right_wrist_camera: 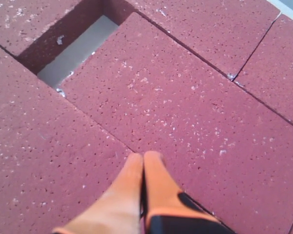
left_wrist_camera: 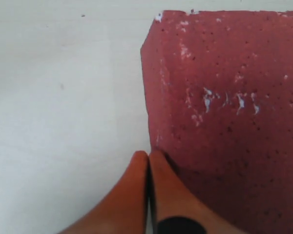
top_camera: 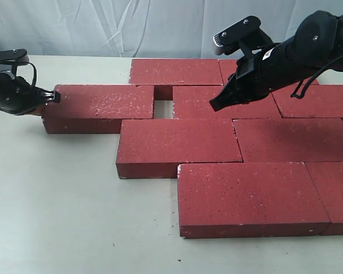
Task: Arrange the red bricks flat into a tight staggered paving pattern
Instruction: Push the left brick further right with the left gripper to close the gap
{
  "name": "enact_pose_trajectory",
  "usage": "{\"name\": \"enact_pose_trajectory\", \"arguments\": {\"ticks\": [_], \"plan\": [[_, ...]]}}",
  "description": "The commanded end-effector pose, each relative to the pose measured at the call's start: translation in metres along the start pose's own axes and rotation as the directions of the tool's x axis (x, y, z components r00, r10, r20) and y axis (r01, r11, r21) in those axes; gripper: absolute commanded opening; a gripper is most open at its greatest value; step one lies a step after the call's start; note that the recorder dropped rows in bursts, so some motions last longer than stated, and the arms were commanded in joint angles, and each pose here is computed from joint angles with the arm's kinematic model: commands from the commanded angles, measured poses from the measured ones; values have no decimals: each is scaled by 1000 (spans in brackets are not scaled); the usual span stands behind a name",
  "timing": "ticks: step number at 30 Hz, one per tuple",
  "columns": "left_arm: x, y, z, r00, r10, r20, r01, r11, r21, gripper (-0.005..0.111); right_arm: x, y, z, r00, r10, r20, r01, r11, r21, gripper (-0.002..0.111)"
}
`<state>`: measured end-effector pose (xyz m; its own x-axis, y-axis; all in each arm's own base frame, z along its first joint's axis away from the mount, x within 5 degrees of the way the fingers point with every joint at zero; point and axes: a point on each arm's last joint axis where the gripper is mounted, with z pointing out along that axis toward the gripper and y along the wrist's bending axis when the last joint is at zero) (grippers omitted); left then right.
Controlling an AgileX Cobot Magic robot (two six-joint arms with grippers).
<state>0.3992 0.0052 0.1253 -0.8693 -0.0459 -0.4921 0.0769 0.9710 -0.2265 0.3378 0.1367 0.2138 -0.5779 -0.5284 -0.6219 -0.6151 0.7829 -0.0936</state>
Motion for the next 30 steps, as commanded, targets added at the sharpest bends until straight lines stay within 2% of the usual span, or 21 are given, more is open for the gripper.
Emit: {"name": "enact_pose_trajectory", "arguments": {"ticks": [1,21,30], "plan": [[-1,-10,4,1000,26,0,-26,1000,11,0,-1,-2,-2,1000,-2,14,2,1000,11,-1],[1,-46,11,992,126,-4,-125,990,58,0,-1,-2,-2,1000,-2,12,2,1000,9,-1],[1,-50,12,990,141,0,-141,988,59,0,-1,-2,-2,1000,-2,12,2,1000,9,-1]]}}
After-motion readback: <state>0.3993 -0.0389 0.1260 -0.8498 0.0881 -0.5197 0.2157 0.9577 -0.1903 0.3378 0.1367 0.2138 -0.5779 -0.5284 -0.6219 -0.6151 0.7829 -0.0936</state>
